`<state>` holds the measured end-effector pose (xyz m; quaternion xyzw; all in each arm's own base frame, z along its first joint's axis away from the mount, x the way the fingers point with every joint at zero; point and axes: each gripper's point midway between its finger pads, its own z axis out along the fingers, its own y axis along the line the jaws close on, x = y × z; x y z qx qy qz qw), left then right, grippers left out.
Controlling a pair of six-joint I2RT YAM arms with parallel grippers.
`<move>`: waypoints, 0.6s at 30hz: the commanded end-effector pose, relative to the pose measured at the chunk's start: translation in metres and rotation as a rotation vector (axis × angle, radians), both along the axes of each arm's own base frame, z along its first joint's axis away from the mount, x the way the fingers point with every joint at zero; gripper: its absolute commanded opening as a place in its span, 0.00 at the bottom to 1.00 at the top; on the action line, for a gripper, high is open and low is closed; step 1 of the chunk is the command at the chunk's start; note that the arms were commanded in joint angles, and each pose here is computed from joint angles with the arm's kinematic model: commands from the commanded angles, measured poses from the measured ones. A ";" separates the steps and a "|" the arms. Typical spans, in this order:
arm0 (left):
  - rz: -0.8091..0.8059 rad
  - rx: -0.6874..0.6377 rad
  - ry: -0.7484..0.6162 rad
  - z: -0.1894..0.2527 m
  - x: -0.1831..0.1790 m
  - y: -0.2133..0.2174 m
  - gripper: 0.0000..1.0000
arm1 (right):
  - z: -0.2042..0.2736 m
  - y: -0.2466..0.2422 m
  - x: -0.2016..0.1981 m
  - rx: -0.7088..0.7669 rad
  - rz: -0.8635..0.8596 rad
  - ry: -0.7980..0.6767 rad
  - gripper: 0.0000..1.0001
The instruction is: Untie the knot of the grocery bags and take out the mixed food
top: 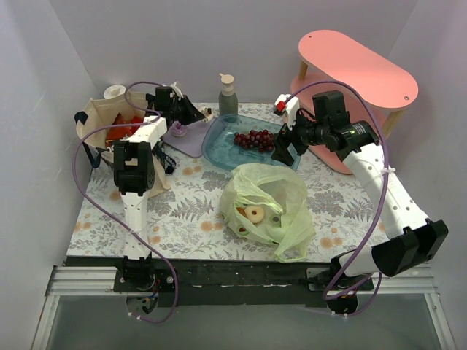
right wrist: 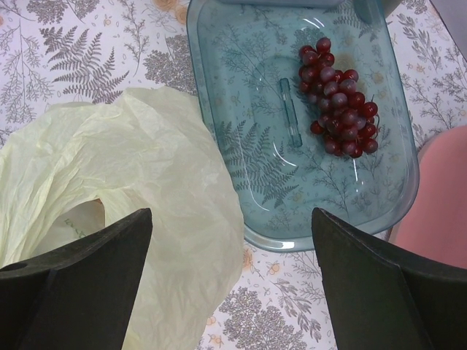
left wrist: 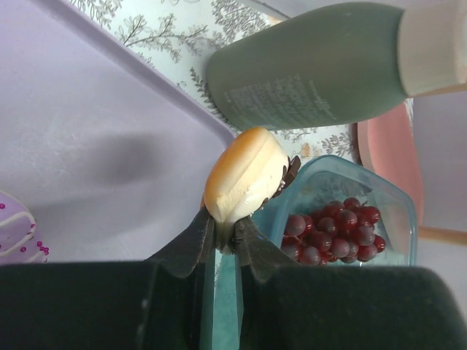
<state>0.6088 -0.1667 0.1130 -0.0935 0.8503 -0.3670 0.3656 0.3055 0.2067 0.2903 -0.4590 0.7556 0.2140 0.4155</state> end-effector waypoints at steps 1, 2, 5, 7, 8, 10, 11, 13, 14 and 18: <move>-0.004 0.005 0.025 -0.022 0.003 0.003 0.00 | 0.017 0.002 0.004 0.023 0.005 -0.040 0.96; -0.004 0.006 0.031 -0.027 0.003 0.003 0.01 | 0.016 0.002 0.004 0.022 0.005 -0.039 0.96; 0.003 0.018 0.035 -0.032 0.004 0.004 0.01 | 0.015 0.001 0.004 0.020 0.002 -0.036 0.96; 0.010 0.030 0.031 -0.033 0.006 0.005 0.07 | 0.015 0.000 0.003 0.018 0.002 -0.040 0.96; 0.027 0.053 0.023 -0.034 0.009 0.009 0.25 | 0.014 -0.001 0.001 0.015 0.002 -0.038 0.96; 0.043 0.077 0.005 -0.030 0.014 0.012 0.39 | 0.014 -0.002 0.000 0.014 0.000 -0.043 0.96; 0.052 0.092 -0.003 -0.030 0.016 0.014 0.43 | 0.012 -0.003 -0.001 0.011 -0.001 -0.039 0.96; 0.119 0.208 -0.018 -0.036 0.024 0.031 0.53 | 0.012 -0.004 -0.003 0.012 -0.001 -0.041 0.96; 0.158 0.255 -0.028 -0.034 0.028 0.038 0.57 | 0.013 -0.004 -0.004 0.012 0.000 -0.043 0.96; 0.221 0.353 -0.063 -0.028 0.037 0.055 0.70 | 0.014 -0.005 -0.006 0.013 0.001 -0.047 0.96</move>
